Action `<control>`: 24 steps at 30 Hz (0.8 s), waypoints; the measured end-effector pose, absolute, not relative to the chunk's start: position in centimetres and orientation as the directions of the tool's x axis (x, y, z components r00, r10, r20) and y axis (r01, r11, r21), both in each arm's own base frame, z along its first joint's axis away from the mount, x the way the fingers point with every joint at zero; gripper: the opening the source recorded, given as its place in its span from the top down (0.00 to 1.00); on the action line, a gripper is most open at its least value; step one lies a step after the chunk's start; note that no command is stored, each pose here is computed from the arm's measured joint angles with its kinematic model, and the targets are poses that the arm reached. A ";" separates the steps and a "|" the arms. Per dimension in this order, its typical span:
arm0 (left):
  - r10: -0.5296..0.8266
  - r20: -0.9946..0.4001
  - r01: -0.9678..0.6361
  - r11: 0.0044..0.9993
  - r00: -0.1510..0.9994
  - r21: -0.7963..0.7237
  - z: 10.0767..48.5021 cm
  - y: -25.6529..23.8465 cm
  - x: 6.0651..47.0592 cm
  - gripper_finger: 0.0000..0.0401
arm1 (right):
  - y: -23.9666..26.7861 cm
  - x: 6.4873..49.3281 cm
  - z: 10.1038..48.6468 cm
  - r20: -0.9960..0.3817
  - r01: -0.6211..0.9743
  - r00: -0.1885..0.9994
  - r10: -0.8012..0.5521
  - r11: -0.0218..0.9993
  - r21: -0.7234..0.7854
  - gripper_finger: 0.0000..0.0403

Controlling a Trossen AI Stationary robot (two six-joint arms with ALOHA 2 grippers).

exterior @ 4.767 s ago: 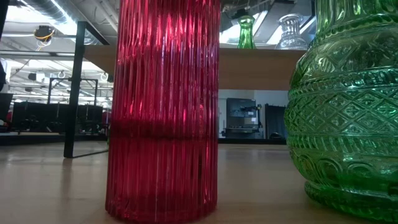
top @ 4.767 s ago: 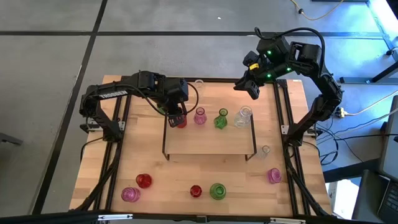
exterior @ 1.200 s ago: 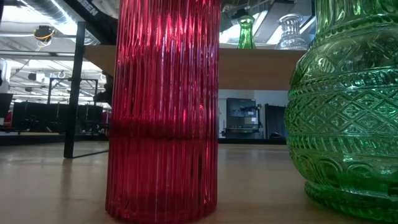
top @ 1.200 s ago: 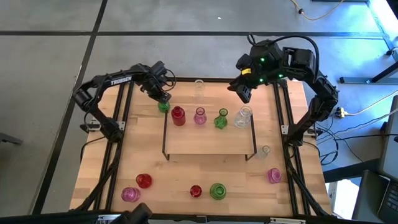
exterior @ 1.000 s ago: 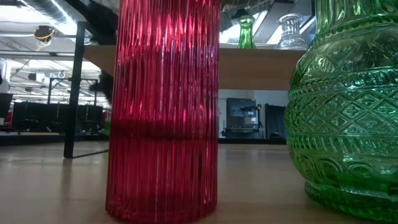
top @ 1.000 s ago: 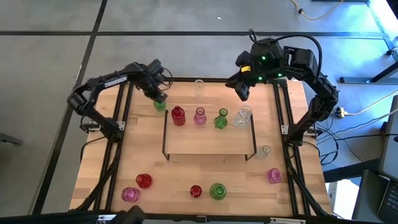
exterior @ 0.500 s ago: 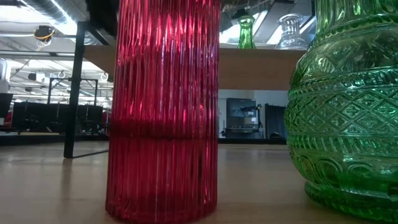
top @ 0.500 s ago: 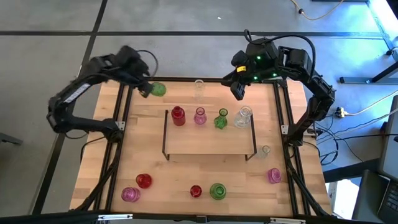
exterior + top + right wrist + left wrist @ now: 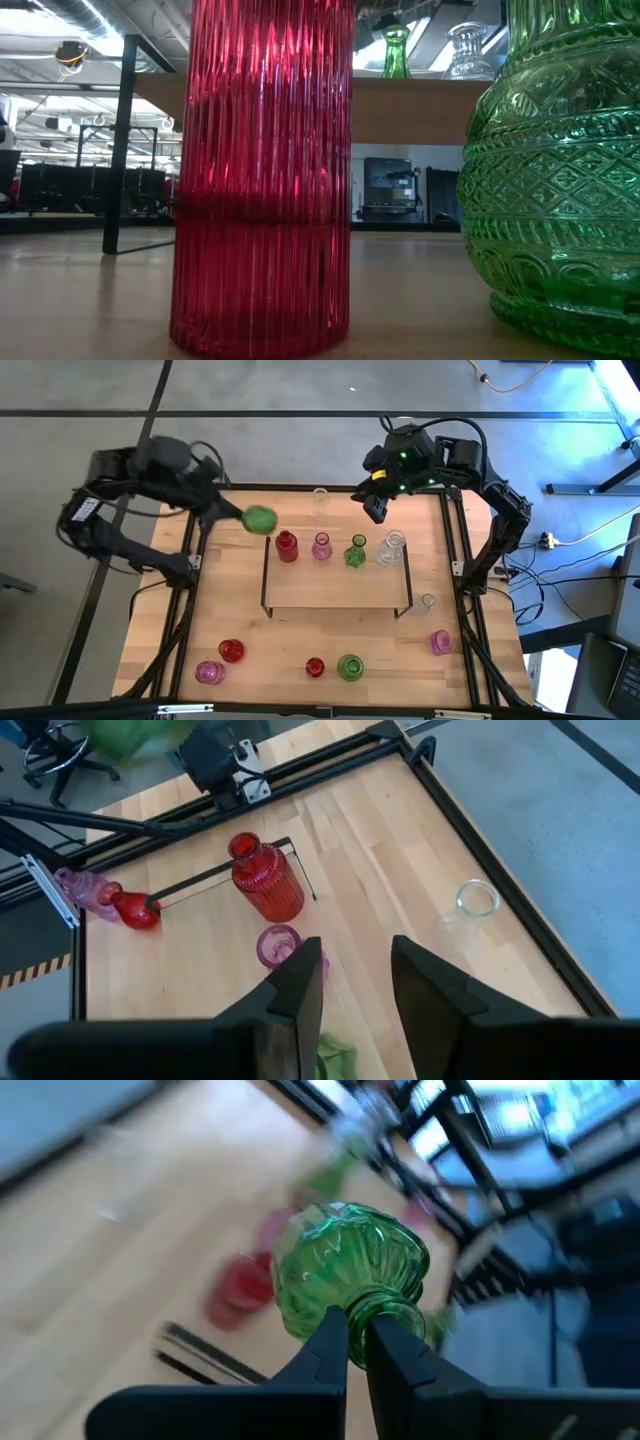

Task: Sort vases onto shelf
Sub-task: Put the top green vase on the shelf

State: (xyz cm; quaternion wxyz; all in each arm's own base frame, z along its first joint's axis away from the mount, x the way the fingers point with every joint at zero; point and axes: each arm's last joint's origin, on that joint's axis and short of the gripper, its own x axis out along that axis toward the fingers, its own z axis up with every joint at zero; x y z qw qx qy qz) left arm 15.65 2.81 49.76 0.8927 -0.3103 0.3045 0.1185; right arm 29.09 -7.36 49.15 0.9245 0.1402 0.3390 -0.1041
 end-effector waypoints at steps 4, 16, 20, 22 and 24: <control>-0.116 -0.653 -0.308 0.811 0.749 -0.497 48.9 0.9 20.3 0.98 | -7.8 28.7 48.8 -0.690 0.313 0.717 -0.101 0.931 0.189 0.73; -0.249 -0.785 -0.218 0.874 0.567 -0.435 45.5 -0.3 31.2 0.98 | -7.4 25.3 48.9 -0.783 0.401 0.602 -0.156 0.907 0.128 0.73; -0.219 -0.848 -0.245 0.896 0.482 -0.370 43.8 -0.7 33.6 0.98 | -6.9 23.4 50.2 -0.750 0.406 0.636 -0.180 0.905 0.128 0.73; -0.203 -0.879 -0.268 0.902 0.431 -0.340 42.4 -1.0 34.8 0.98 | -6.7 22.5 50.6 -0.736 0.404 0.652 -0.184 0.905 0.131 0.73; -0.195 -0.908 -0.302 0.899 0.372 -0.317 41.0 -1.2 35.7 0.98 | -6.4 21.8 51.0 -0.723 0.402 0.665 -0.188 0.906 0.135 0.73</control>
